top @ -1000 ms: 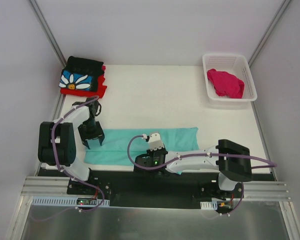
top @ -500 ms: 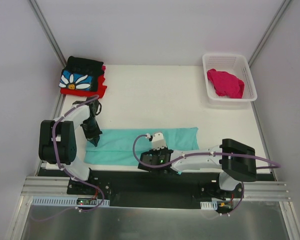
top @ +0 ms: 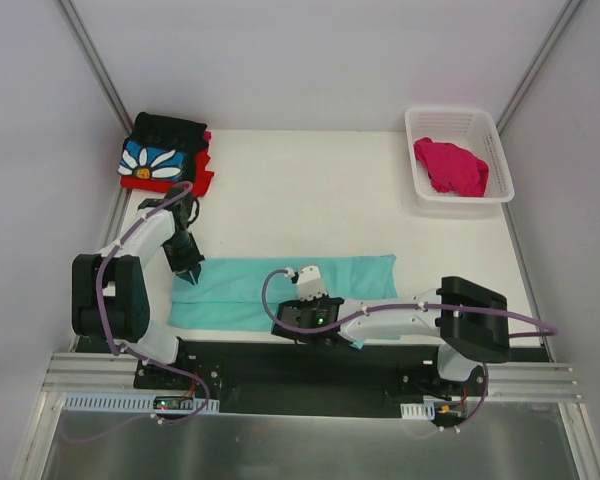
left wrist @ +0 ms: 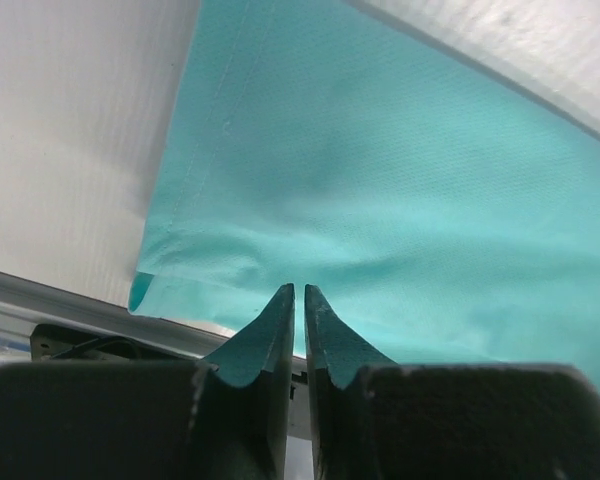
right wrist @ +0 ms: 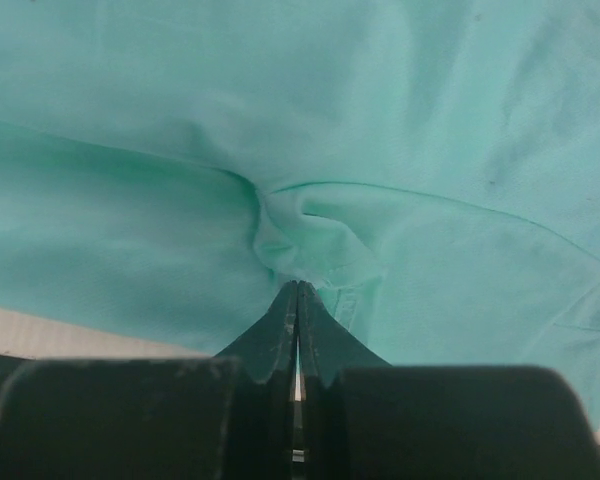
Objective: Fold and stack the t-shirts
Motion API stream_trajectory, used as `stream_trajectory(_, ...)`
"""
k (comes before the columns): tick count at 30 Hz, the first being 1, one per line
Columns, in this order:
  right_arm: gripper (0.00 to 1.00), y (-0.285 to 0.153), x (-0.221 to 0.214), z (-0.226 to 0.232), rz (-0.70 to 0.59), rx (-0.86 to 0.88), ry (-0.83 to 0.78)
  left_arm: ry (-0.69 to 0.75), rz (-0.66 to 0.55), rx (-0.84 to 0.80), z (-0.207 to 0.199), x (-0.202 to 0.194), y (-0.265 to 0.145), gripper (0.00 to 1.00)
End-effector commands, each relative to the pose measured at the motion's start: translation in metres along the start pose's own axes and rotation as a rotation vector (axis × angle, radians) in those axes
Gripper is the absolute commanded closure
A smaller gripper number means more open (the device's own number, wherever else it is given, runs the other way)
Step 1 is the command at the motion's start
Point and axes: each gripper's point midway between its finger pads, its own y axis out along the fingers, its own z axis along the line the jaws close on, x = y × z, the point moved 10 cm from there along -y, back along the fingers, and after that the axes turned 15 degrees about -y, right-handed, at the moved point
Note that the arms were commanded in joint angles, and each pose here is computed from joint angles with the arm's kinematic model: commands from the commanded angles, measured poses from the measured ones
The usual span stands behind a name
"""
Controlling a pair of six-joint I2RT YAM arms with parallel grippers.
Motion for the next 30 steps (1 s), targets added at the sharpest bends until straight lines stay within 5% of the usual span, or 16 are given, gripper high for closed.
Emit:
stream_trajectory(1, 0.99, -0.007, 0.016, 0.024, -0.010, 0.120, -0.008, 0.003, -0.012, -0.060, -0.003, 0.002, -0.019, 0.94)
stream_trajectory(19, 0.96, -0.020, 0.019, 0.057, 0.077, 0.269, -0.119, 0.012, -0.033, -0.086, -0.004, 0.003, -0.028, 0.96)
stream_trajectory(21, 0.89, -0.022, 0.020, 0.055, 0.078, 0.264, -0.127, 0.013, -0.037, -0.087, -0.004, 0.004, -0.028, 0.96)
stream_trajectory(26, 0.47, -0.029, 0.020, 0.049, 0.063, 0.269, -0.129, 0.022, -0.034, -0.086, -0.006, 0.004, -0.028, 0.96)
stream_trajectory(30, 0.34, -0.044, 0.030, 0.031, 0.007, 0.245, -0.093, 0.030, -0.037, -0.090, -0.010, 0.005, -0.028, 0.97)
